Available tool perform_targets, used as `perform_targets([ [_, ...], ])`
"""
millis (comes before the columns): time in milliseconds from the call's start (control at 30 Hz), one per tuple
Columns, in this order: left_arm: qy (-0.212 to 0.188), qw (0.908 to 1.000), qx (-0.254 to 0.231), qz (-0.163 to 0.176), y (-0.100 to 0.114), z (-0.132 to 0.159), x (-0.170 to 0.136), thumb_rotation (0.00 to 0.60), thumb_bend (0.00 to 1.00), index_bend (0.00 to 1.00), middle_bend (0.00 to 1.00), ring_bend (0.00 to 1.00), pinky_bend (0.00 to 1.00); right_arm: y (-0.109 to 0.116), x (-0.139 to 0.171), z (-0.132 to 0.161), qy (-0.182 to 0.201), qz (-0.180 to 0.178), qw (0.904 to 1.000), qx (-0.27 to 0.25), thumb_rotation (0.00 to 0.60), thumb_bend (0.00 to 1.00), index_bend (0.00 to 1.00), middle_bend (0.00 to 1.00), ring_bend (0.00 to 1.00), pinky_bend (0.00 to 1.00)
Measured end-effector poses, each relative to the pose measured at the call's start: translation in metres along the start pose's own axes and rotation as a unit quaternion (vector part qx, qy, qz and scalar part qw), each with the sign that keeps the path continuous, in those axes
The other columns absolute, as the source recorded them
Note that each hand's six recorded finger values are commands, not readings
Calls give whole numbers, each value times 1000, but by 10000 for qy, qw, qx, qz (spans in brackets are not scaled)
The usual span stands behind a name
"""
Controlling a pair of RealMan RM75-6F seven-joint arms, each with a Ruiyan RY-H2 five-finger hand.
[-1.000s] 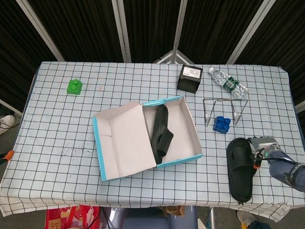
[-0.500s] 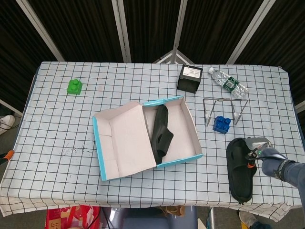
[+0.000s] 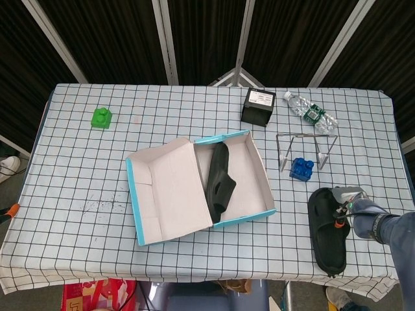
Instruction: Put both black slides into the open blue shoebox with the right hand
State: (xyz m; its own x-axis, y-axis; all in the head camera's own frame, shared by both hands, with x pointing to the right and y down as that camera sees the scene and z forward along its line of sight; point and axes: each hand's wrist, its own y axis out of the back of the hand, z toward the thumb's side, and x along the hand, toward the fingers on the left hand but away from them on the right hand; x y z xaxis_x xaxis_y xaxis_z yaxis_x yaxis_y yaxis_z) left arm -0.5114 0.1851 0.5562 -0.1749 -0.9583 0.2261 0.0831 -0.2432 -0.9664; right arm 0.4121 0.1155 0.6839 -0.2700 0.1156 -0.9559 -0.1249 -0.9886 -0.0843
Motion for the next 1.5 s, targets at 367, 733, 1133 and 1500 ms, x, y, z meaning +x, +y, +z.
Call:
perform_targets([
  [367,-1,10000,21,-29,-2,1,1,600,218,94,0,0,98,3,7,-4,-89,195,9997,69,600,192,0,30,52,47],
  [733,-7,10000,-12,3,0,1,0,600,218,94,0,0,98,5,10,1,-57,240,9997,87,600,193,1,30,52,47],
  [1133,-8,10000,-12,-13,0,0,0,600,218,94,0,0,98,6,5,8,51,185,9997,128,600,193,80,60,120,47],
  [1500,-11,10000,-6,-39,-1,0,1,600,217,94,0,0,98,10,2,10,129,-45,9997,185,600,223,333,333,338,58],
])
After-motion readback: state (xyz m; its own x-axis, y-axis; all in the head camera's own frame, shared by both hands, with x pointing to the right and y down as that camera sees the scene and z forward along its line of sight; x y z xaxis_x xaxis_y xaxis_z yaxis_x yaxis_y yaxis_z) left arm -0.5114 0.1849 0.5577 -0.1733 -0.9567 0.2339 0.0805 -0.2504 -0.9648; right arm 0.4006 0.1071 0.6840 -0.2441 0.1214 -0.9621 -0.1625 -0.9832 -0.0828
